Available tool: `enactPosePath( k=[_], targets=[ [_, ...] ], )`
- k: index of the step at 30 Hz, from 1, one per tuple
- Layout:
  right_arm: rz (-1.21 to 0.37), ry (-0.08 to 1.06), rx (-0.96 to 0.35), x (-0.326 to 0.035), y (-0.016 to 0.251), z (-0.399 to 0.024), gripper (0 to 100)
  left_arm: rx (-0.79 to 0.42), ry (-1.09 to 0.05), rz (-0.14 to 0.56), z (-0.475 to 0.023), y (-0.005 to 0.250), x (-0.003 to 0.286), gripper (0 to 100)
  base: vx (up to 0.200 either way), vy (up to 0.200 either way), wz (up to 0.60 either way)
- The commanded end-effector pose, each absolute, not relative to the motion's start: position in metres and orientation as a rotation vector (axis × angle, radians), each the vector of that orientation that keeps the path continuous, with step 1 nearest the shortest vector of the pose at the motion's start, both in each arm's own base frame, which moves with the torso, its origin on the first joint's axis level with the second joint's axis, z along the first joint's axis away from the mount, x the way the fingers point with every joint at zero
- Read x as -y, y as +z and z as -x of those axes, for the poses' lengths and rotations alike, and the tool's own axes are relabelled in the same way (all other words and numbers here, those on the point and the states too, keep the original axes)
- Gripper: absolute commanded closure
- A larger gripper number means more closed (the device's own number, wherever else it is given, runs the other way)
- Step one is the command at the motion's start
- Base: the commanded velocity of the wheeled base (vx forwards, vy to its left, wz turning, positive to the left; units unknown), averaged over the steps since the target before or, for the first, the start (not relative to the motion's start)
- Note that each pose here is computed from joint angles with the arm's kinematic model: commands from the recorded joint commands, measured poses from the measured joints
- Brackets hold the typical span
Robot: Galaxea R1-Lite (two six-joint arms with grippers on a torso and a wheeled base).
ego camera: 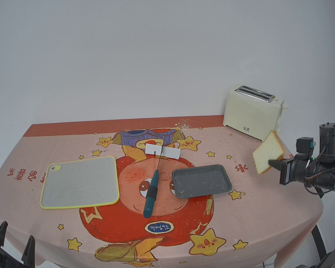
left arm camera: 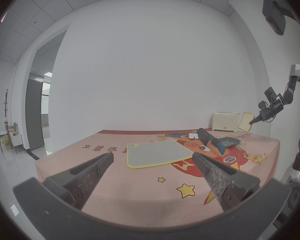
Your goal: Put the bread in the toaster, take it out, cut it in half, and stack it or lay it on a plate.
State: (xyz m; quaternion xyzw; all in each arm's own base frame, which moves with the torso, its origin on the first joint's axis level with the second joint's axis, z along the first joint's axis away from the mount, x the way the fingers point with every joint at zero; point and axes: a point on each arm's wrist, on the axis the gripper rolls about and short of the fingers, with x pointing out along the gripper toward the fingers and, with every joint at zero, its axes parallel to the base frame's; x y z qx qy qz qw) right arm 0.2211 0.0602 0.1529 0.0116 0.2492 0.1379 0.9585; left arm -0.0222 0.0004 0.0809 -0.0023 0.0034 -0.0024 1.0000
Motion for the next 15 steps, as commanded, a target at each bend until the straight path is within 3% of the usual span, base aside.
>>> enactPosePath(
  k=[1, 9, 15],
  targets=[
    [-0.053, 0.209, -0.411, -0.031, 0.173, -0.226, 100, -0.026, -0.005, 0.006, 0.021, 0.076, 0.0, 0, 0.0, 0.0, 0.0],
    [0.019, 0.214, -0.281, 0.021, 0.205, -0.245, 100, -0.026, -0.005, 0.006, 0.021, 0.076, 0.0, 0, 0.0, 0.0, 0.0],
    [0.085, 0.23, -0.191, 0.041, 0.23, -0.288, 100, -0.026, -0.005, 0.006, 0.021, 0.076, 0.0, 0, 0.0, 0.0, 0.0]
  ],
)
